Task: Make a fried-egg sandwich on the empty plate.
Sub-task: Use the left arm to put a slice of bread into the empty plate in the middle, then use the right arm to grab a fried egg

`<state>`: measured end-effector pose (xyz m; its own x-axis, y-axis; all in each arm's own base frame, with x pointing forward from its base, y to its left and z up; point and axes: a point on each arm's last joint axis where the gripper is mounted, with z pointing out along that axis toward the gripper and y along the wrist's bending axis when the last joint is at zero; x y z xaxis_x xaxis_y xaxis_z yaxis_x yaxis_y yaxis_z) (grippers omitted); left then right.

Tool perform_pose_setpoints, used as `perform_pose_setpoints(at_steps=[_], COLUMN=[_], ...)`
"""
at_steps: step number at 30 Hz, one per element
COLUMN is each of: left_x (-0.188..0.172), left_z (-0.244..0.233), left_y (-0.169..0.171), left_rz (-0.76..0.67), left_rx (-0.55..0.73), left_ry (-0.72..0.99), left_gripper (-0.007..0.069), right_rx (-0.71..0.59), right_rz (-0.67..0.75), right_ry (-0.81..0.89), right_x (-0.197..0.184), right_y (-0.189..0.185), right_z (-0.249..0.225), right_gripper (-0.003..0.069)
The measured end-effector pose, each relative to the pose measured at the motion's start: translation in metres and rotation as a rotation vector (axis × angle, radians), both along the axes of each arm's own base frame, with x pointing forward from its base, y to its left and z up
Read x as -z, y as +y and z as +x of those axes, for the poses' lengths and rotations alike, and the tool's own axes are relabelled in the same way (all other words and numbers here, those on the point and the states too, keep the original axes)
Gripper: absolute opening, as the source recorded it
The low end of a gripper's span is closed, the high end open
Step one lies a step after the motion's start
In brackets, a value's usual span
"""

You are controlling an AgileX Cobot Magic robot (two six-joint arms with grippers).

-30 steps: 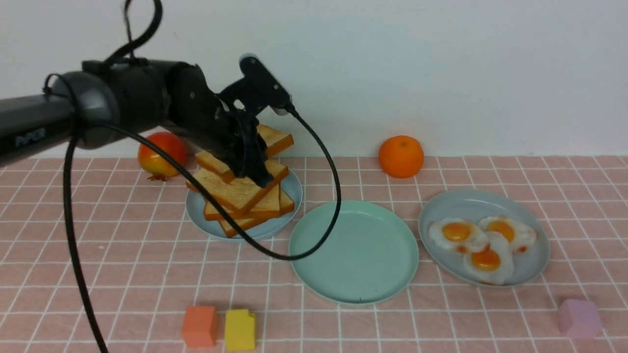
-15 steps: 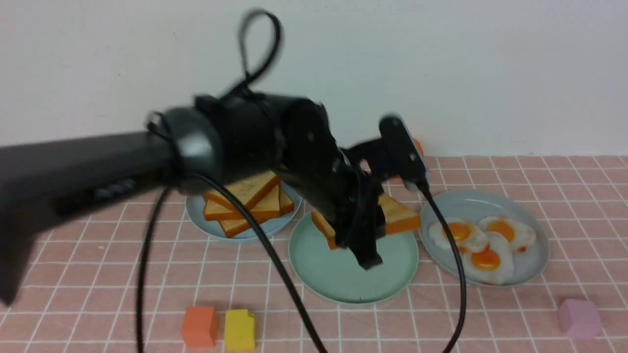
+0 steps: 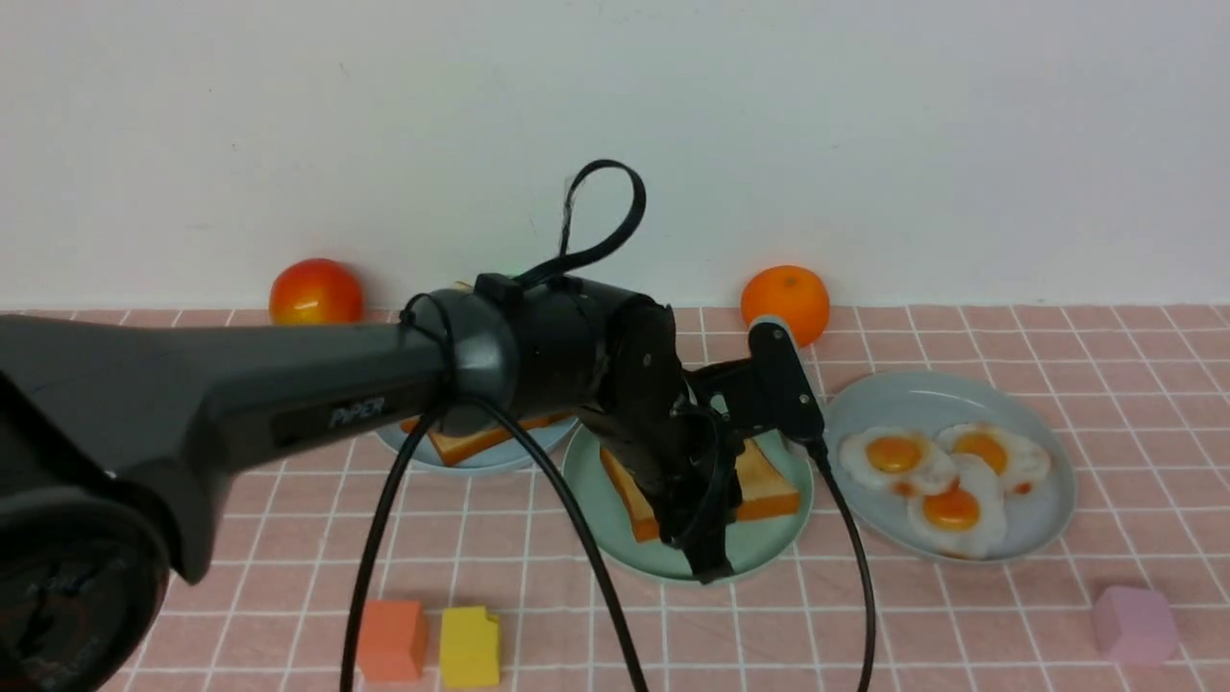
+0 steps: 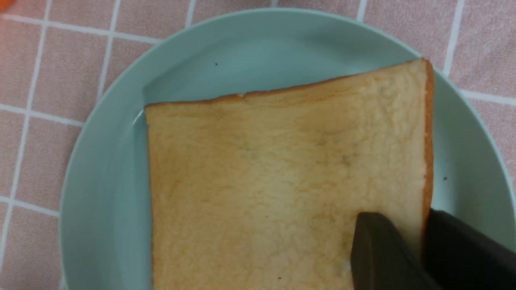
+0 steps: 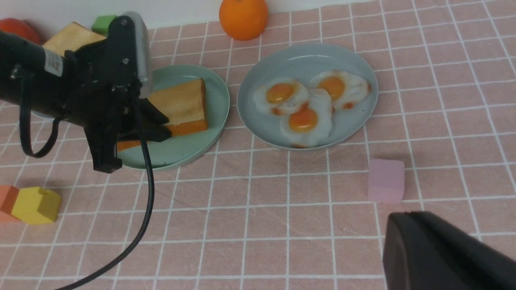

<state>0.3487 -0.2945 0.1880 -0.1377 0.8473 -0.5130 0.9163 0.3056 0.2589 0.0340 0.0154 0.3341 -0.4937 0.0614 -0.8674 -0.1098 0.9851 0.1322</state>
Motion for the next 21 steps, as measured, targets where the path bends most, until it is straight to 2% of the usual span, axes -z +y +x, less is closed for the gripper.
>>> perform_pose_setpoints(at_steps=[4, 5, 8, 10, 12, 13, 14, 16, 17, 18, 19, 20, 21], left_x=[0.0, -0.001, -0.014, -0.023, -0.046, -0.065, -0.069, -0.123, -0.133, -0.152, -0.191, -0.211, -0.219], left_z=[0.0, -0.001, -0.004, -0.006, -0.013, -0.019, -0.02, -0.039, -0.043, -0.052, -0.073, -0.089, -0.095], left_y=[0.0, 0.0, 0.003, 0.004, 0.009, 0.012, 0.013, 0.025, 0.028, 0.034, 0.05, 0.061, 0.066], left_rz=[-0.004, -0.005, -0.035, -0.053, -0.096, -0.143, -0.155, -0.303, -0.328, -0.379, -0.468, -0.519, -0.535], left_rx=[-0.015, -0.016, -0.059, -0.081, -0.128, -0.162, -0.174, -0.247, -0.256, -0.27, -0.279, -0.28, -0.277], left_ry=[0.013, 0.014, 0.032, 0.039, 0.058, 0.066, 0.07, 0.064, 0.062, 0.058, 0.035, 0.024, 0.015], left_gripper=[0.0305, 0.0314, 0.046, 0.0494, 0.0521, 0.0505, 0.0494, 0.0349, 0.0318, 0.025, 0.0125, 0.0041, 0.003], right_rx=[-0.004, -0.004, -0.013, -0.021, -0.035, -0.048, -0.051, -0.089, -0.095, -0.11, -0.136, -0.157, -0.162], right_rz=[-0.002, -0.002, -0.013, -0.02, -0.025, -0.027, -0.028, -0.034, -0.035, -0.039, -0.052, -0.063, -0.067], right_ry=[0.026, 0.029, 0.112, 0.156, 0.23, 0.264, 0.28, 0.353, 0.365, 0.388, 0.424, 0.457, 0.456], right_x=[0.0, 0.0, -0.001, -0.002, -0.005, -0.008, -0.008, -0.013, -0.013, -0.014, -0.017, -0.016, -0.018], right_y=[0.0, 0.0, 0.0, 0.0, 0.001, 0.001, 0.001, 0.004, 0.005, 0.007, 0.01, 0.014, 0.014], right_z=[0.001, 0.001, 0.007, 0.012, 0.022, 0.028, 0.031, 0.053, 0.057, 0.065, 0.082, 0.098, 0.101], right_gripper=[0.0018, 0.0018, 0.0018, 0.0019, 0.002, 0.0021, 0.0022, 0.0022, 0.0022, 0.0022, 0.0022, 0.0022, 0.0022])
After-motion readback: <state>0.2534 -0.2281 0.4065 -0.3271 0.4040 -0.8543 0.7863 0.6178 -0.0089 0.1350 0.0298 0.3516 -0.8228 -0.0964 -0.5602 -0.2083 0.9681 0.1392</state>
